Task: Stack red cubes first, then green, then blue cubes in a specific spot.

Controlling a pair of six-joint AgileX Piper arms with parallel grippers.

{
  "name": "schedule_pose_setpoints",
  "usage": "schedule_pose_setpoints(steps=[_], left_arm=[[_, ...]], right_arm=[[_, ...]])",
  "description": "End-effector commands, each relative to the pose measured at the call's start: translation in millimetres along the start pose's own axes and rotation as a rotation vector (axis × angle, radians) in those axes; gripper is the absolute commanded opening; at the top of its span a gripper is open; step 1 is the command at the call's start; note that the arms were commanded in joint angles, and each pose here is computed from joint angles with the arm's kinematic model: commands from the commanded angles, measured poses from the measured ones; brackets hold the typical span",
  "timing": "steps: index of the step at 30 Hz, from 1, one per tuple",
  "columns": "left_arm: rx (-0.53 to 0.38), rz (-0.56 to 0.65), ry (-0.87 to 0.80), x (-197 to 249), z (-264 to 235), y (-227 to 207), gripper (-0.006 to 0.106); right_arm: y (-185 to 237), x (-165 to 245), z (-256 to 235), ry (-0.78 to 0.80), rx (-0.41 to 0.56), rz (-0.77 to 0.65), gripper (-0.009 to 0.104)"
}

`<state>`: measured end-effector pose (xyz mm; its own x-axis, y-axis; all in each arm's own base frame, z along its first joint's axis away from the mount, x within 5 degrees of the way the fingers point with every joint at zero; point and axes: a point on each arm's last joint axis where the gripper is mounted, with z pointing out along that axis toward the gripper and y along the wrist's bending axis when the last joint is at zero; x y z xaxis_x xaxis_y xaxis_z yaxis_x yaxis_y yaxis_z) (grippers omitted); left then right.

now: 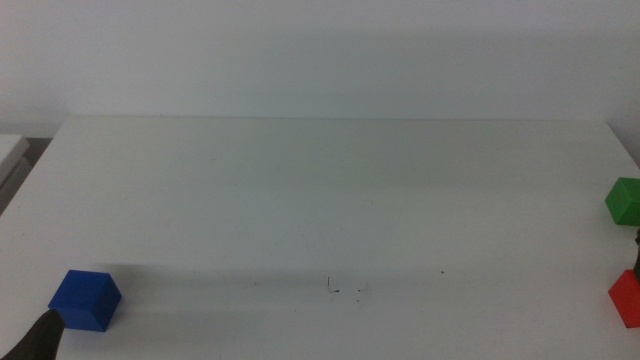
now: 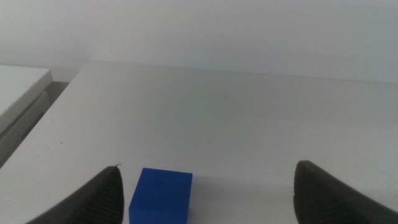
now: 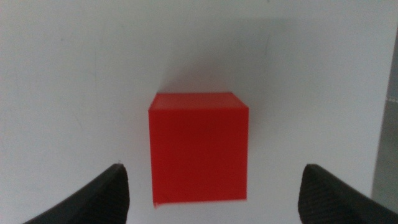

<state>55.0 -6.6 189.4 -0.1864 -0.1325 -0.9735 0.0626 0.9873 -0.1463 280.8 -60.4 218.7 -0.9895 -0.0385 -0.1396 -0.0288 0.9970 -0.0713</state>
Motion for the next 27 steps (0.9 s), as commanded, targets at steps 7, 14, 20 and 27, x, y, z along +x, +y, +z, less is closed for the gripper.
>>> schedule_pose_setpoints(steps=[7, 14, 20, 27], left_arm=[[-0.002, 0.001, -0.016, -1, 0, 0, 0.094], [-0.002, 0.001, -0.016, -1, 0, 0, 0.094], [-0.002, 0.001, -0.016, -1, 0, 0, 0.094], [-0.002, 0.001, -0.016, -1, 0, 0, 0.094]], right_arm=[[-3, -6, 22, 0.019, -0.010, 0.003, 0.085], [-1, -8, 40, 0.072, -0.039, 0.012, 0.076], [-1, -8, 48, 0.094, -0.045, 0.012, 0.060], [18, -14, 32, 0.068, -0.027, -0.001, 0.006]])
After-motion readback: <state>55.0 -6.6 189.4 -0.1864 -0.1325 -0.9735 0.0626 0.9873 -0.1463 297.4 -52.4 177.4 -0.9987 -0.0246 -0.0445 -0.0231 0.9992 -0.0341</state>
